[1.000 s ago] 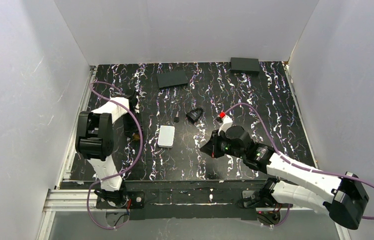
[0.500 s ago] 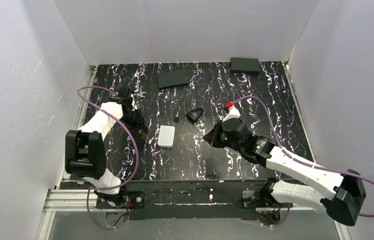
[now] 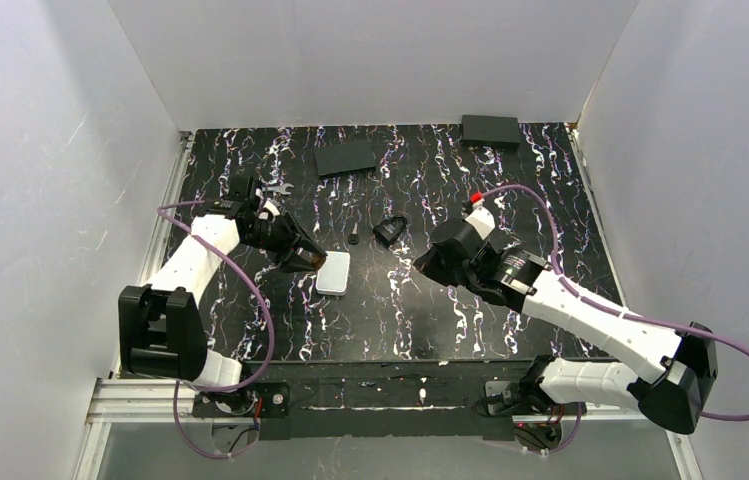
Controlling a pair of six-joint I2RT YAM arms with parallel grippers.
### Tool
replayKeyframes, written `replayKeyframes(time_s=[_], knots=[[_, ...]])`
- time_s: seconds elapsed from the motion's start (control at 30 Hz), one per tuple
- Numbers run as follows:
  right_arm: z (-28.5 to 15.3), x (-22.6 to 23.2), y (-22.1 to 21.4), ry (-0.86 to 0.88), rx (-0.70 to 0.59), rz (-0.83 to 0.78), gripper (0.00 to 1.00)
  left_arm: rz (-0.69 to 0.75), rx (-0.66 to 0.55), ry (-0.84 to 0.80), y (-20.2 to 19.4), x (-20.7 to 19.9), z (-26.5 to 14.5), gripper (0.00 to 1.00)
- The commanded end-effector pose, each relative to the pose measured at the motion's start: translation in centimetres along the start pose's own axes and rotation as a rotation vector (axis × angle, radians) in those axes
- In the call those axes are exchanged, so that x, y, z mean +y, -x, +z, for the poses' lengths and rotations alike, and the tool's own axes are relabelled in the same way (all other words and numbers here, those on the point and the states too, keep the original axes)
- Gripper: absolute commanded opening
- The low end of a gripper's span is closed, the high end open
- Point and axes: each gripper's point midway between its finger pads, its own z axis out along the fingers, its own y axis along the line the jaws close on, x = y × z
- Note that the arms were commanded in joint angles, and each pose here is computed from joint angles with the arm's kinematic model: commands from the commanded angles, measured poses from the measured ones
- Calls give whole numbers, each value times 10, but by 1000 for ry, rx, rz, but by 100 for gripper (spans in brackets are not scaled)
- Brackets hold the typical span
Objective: Unlock with the key
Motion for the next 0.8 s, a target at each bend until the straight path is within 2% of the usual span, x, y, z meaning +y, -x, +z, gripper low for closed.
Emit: replayKeyframes(time_s=[0.0,0.43,0.77], knots=[[-5,4,4,-5,-18,75,1,-47,130,-167,-28,-32,-16,0],[-6,23,-4,87,20,127,1,-42,214,-299,-40,-56,-29,0],[-10,54,-12,256,57,133,1,12,262,-400,-46,-74,-41,0]])
